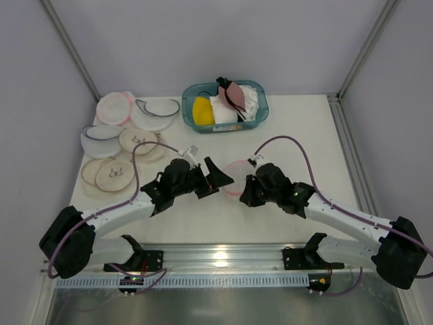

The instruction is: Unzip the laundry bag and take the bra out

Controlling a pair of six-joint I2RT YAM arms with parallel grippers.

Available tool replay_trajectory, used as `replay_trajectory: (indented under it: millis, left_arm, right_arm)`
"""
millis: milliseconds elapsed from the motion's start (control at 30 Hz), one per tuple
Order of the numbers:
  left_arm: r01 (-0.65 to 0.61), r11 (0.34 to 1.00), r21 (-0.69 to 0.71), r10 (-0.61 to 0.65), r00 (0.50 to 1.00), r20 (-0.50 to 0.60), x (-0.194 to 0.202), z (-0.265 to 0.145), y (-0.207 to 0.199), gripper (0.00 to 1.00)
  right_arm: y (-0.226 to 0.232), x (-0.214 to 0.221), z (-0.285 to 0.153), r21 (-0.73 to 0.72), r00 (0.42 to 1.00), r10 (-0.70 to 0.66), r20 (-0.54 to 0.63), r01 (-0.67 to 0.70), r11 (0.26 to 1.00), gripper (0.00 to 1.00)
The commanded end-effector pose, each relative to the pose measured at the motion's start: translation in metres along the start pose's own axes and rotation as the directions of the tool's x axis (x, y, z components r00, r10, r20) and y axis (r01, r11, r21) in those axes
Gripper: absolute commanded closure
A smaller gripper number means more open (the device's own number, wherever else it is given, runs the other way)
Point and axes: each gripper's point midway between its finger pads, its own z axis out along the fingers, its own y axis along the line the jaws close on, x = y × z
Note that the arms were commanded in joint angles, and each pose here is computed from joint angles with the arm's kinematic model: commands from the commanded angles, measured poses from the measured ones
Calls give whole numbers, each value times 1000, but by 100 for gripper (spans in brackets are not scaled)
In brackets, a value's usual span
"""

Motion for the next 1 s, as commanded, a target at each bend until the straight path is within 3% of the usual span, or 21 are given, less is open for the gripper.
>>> replay_trajectory:
  millis: [0,200,367,967]
  left_arm:
    - [98,995,-15,-98,995,-32,24,-5,6,1]
    - [212,976,-41,-215,971,-102,57,-2,17,1]
    - [266,963,54,-263,963,-56,48,11,10,3]
    - [328,938,110,-339,936,97,13,55,9,24]
  right_arm:
    - [47,-10,-1,-241,999,33,19,-28,970,96]
    - [56,-4,13,-289,997,77,-13,-77,954,96]
    - [56,-1,16,-297,997,76,-22,-79,952,96]
    - [56,12,1,-342,999,20,-32,-30,939,96]
